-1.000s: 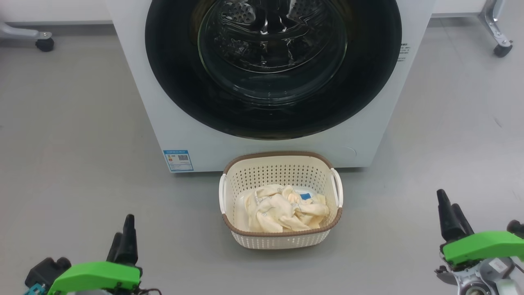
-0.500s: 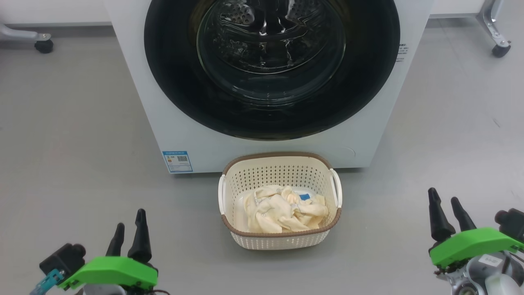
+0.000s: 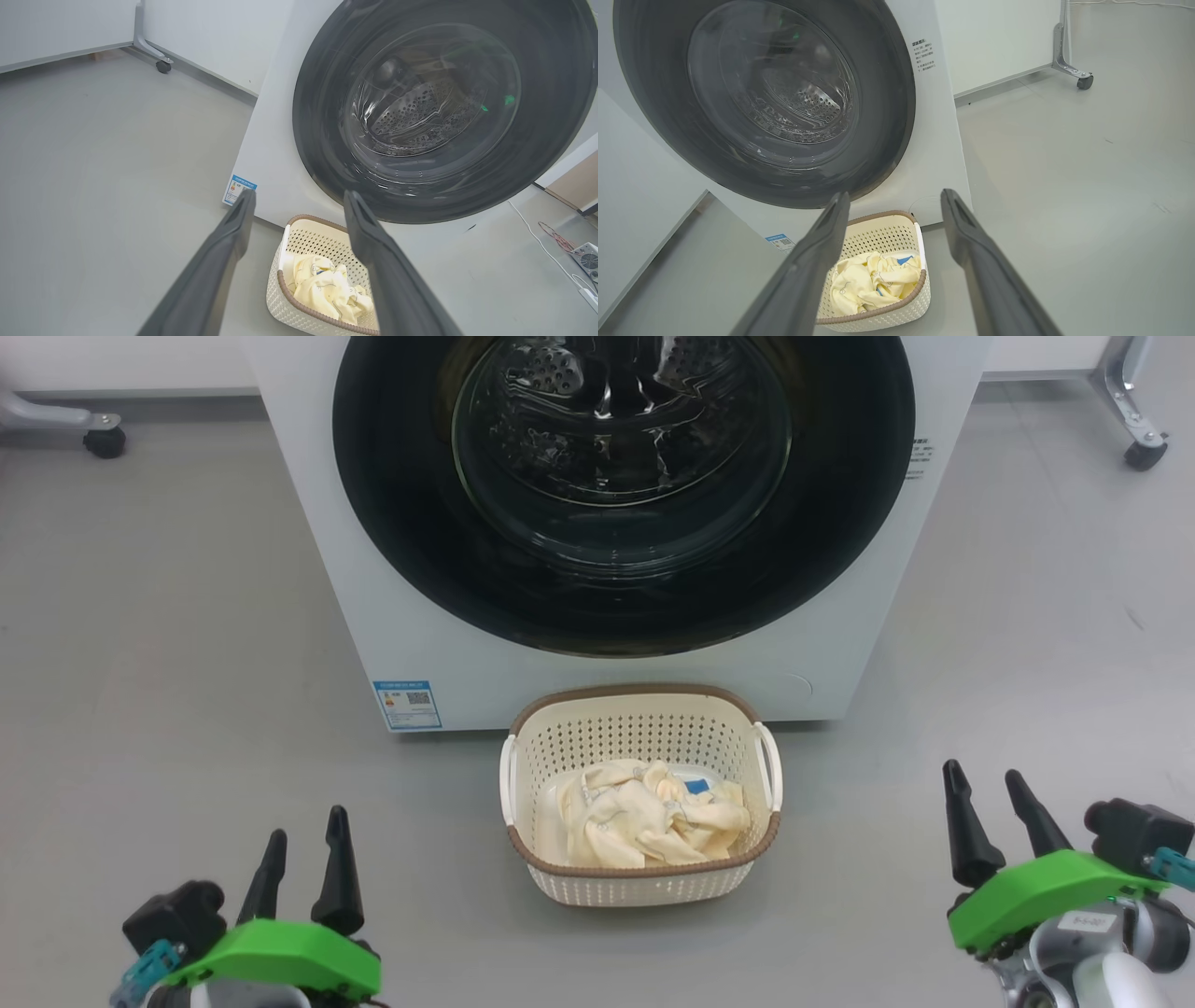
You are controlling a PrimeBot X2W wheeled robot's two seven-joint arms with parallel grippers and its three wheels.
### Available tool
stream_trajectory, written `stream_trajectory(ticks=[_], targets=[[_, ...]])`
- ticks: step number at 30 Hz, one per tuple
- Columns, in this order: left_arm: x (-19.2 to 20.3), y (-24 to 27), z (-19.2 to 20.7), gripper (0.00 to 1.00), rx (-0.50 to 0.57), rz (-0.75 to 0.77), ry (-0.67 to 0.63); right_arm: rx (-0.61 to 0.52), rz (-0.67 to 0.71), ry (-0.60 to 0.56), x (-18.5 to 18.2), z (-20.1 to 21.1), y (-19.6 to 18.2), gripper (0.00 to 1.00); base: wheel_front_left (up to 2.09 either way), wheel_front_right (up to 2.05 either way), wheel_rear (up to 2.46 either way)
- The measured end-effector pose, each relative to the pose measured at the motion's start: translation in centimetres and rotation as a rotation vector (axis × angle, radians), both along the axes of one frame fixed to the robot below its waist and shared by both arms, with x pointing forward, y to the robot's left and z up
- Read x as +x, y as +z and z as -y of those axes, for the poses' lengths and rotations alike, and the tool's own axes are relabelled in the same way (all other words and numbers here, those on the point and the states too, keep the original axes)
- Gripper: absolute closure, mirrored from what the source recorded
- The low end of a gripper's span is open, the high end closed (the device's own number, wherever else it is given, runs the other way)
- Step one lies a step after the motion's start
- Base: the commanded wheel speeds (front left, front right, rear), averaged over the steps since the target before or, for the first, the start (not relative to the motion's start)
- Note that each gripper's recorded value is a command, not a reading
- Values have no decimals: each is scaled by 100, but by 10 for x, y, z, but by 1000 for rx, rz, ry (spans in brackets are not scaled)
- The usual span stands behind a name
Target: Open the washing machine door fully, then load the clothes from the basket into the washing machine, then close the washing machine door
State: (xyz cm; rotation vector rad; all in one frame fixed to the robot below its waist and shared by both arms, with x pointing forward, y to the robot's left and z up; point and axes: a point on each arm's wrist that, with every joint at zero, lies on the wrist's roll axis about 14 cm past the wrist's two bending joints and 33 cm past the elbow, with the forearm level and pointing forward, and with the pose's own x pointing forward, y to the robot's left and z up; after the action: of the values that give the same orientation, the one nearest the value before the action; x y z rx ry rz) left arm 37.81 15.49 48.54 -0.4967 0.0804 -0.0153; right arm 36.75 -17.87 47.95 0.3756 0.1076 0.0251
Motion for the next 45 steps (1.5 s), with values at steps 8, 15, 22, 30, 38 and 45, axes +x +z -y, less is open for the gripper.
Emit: stream_trajectory(ticks=[8, 15, 22, 30, 38, 45], targets=[[0, 3, -2, 0, 86, 23, 8, -101, 23, 26, 2, -4, 6, 0, 0, 0, 0], [1, 5, 0, 0, 165, 44, 0, -189, 47, 47, 3, -8, 12, 0, 0, 0, 0], [2, 10, 3, 0, 237, 75, -8, -272, 72, 60, 4, -10, 18, 0, 0, 0, 0], [1, 12, 7, 0, 330, 101, -22, -368, 97, 73, 6, -11, 23, 0, 0, 0, 0], [3, 17, 10, 0, 422, 136, -30, -460, 116, 87, 7, -13, 26, 0, 0, 0, 0], [3, 17, 10, 0, 426, 135, -32, -461, 119, 76, 6, -10, 27, 0, 0, 0, 0]])
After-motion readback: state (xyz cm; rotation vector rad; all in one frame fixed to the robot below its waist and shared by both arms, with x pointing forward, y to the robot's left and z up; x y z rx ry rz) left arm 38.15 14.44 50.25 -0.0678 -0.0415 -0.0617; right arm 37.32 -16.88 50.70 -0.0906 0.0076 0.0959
